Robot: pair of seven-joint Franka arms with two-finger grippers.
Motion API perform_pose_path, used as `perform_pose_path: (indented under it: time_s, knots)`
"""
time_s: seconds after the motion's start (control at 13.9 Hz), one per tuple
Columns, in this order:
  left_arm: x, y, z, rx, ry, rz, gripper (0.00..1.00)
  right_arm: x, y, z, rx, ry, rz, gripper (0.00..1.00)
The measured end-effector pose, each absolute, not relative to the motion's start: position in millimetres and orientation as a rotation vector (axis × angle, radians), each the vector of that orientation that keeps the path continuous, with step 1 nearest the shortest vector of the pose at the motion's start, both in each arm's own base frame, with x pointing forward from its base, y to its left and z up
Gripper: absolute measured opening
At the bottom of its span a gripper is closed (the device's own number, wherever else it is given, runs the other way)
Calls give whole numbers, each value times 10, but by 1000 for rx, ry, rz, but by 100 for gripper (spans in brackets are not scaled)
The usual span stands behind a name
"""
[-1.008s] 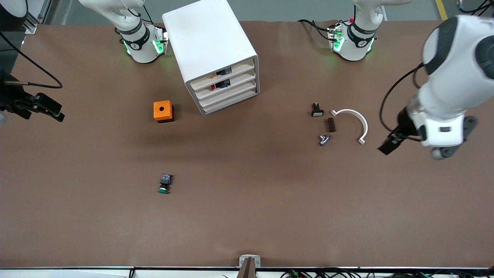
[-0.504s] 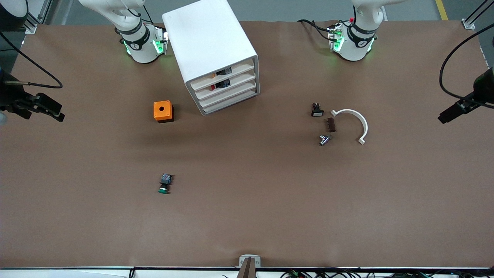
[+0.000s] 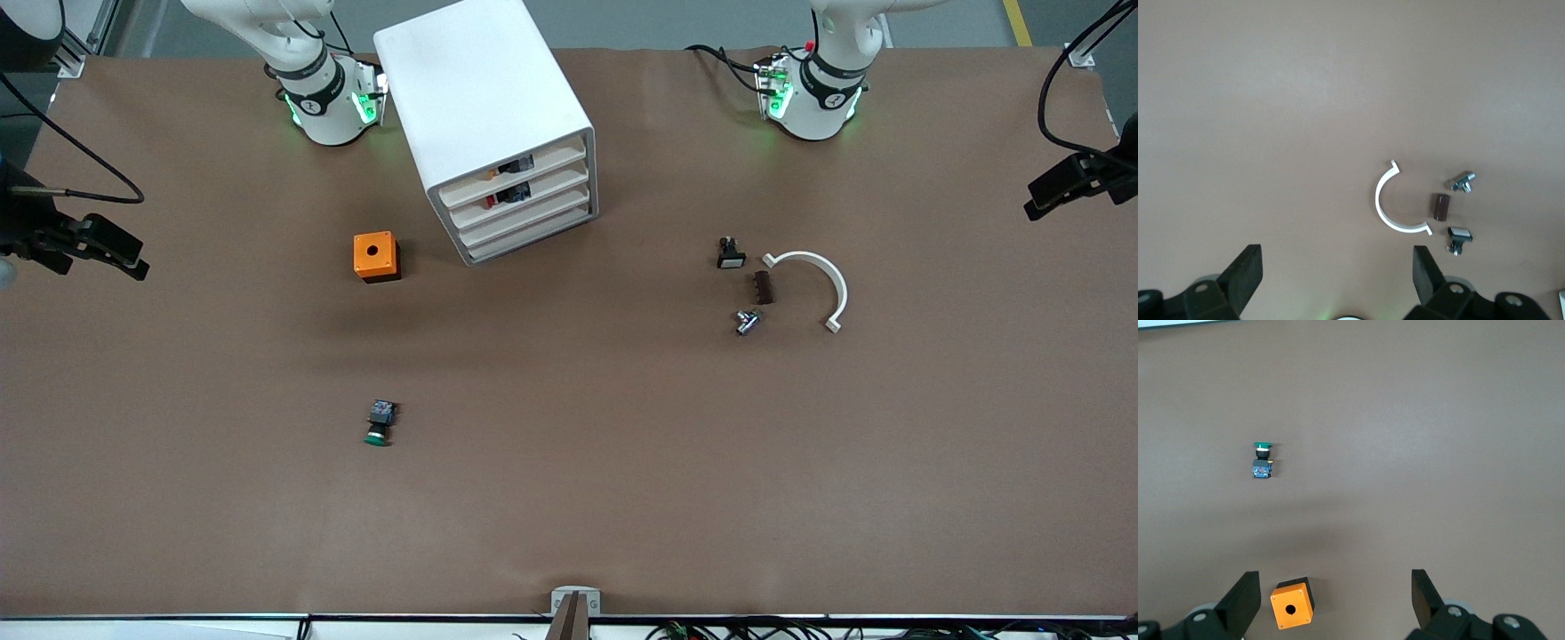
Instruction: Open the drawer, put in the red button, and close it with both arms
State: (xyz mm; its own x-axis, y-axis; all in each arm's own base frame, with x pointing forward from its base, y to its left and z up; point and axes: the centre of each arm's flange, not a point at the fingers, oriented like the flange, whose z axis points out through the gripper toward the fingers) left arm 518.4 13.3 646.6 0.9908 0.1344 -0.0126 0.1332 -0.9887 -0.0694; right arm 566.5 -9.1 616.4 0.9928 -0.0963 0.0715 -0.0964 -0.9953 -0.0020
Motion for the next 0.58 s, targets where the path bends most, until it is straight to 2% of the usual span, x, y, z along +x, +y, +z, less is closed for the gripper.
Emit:
perform_pose_path:
  time_s: [0.58]
  knots:
    - [4997,-561,6327,-3058,-123,20,100,5665,-92,6164,3134,-153,112,100]
